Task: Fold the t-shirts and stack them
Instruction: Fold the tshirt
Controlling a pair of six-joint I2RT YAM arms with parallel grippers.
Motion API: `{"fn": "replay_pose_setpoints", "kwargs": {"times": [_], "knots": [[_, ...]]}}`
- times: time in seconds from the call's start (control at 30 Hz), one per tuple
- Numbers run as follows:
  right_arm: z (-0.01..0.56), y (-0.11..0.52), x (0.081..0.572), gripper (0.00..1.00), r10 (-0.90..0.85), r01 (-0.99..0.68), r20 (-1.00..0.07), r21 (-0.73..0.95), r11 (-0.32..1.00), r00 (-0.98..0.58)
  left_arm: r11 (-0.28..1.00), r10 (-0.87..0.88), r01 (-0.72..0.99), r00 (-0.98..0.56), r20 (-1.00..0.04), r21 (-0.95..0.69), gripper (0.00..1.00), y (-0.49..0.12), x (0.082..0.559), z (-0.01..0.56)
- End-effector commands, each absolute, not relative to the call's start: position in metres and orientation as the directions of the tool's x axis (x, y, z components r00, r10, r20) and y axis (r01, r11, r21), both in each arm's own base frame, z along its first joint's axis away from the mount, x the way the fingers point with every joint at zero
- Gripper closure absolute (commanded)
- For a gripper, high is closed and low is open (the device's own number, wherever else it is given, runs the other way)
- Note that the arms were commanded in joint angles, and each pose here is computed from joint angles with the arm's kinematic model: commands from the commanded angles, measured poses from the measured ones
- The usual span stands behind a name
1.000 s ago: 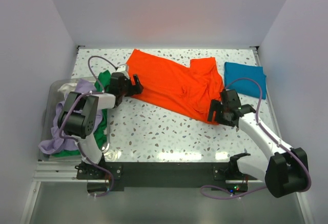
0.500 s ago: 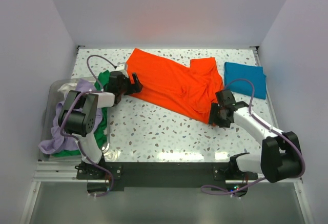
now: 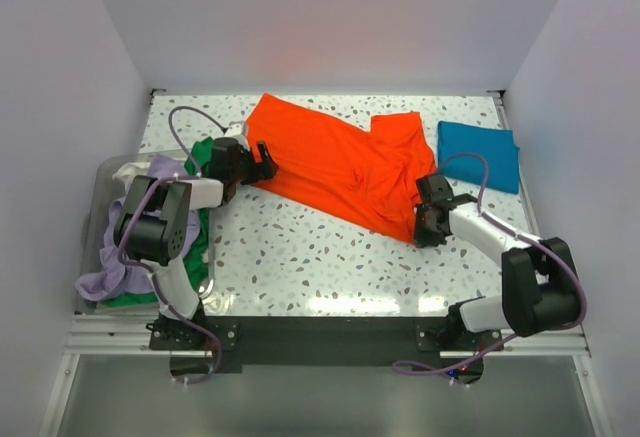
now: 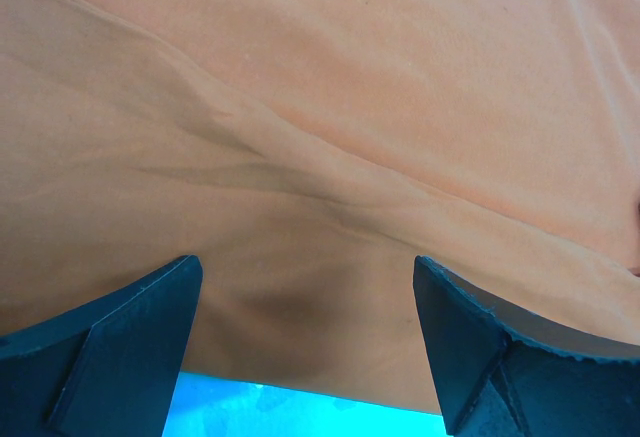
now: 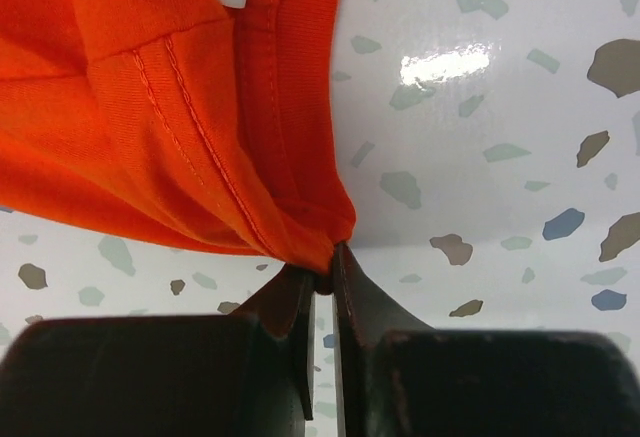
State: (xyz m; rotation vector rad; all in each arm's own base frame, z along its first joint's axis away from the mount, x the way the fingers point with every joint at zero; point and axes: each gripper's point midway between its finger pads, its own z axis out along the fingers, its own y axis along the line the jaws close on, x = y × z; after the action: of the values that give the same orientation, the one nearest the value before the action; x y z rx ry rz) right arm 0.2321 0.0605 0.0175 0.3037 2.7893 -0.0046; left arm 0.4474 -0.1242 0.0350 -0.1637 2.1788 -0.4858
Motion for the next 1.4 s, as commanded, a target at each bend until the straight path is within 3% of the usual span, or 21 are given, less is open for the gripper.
{"fn": "replay_pose_setpoints", "kwargs": {"times": [0.0,0.03,0.33,0.67,0.7,0.8,0.83,0.97,1.13,1.27,1.37], "knots": [[0.032,0.060,0.251,0.96,0.201,0.206,-0.394,0.030,0.978,-0.897,0.926,-0.274,0.034,-0.627,-0.730,-0.376,0.08,-0.114,0.449,0.027],[0.035,0.058,0.252,1.00,0.203,0.210,-0.402,0.027,0.977,-0.893,0.927,-0.273,0.032,-0.626,-0.731,-0.374,0.07,-0.113,0.449,0.027],[0.051,0.039,0.245,1.00,0.194,0.247,-0.406,-0.082,0.965,-0.893,0.932,-0.267,0.021,-0.639,-0.721,-0.363,0.07,-0.108,0.449,0.022],[0.053,0.035,0.235,0.94,0.145,0.252,-0.386,-0.242,0.937,-0.911,0.946,-0.260,-0.012,-0.622,-0.739,-0.323,0.07,-0.097,0.448,0.028],[0.053,0.035,0.234,0.93,0.142,0.249,-0.384,-0.246,0.937,-0.912,0.946,-0.260,-0.010,-0.620,-0.740,-0.324,0.07,-0.097,0.447,0.029],[0.059,0.039,0.226,0.66,0.126,0.240,-0.385,-0.265,0.934,-0.914,0.940,-0.265,0.006,-0.618,-0.740,-0.341,0.05,-0.101,0.444,0.032],[0.061,0.039,0.224,0.48,0.118,0.236,-0.384,-0.275,0.932,-0.916,0.939,-0.264,0.011,-0.615,-0.743,-0.343,0.05,-0.101,0.443,0.035],[0.085,0.044,0.228,0.33,0.094,0.235,-0.432,-0.286,0.929,-0.897,0.933,-0.261,0.045,-0.595,-0.760,-0.356,0.05,-0.108,0.444,0.048],[0.109,0.092,0.260,0.32,0.089,0.131,-0.534,-0.041,0.991,-0.841,0.936,-0.226,0.097,-0.571,-0.789,-0.338,0.04,-0.122,0.446,0.065],[0.115,0.150,0.283,0.33,0.071,-0.057,-0.577,0.200,0.978,-0.814,0.936,-0.191,0.142,-0.560,-0.806,-0.321,0.03,-0.137,0.448,0.075],[0.107,0.174,0.300,0.34,0.055,-0.115,-0.576,0.255,0.960,-0.816,0.930,-0.182,0.173,-0.551,-0.814,-0.325,0.02,-0.150,0.449,0.081]]}}
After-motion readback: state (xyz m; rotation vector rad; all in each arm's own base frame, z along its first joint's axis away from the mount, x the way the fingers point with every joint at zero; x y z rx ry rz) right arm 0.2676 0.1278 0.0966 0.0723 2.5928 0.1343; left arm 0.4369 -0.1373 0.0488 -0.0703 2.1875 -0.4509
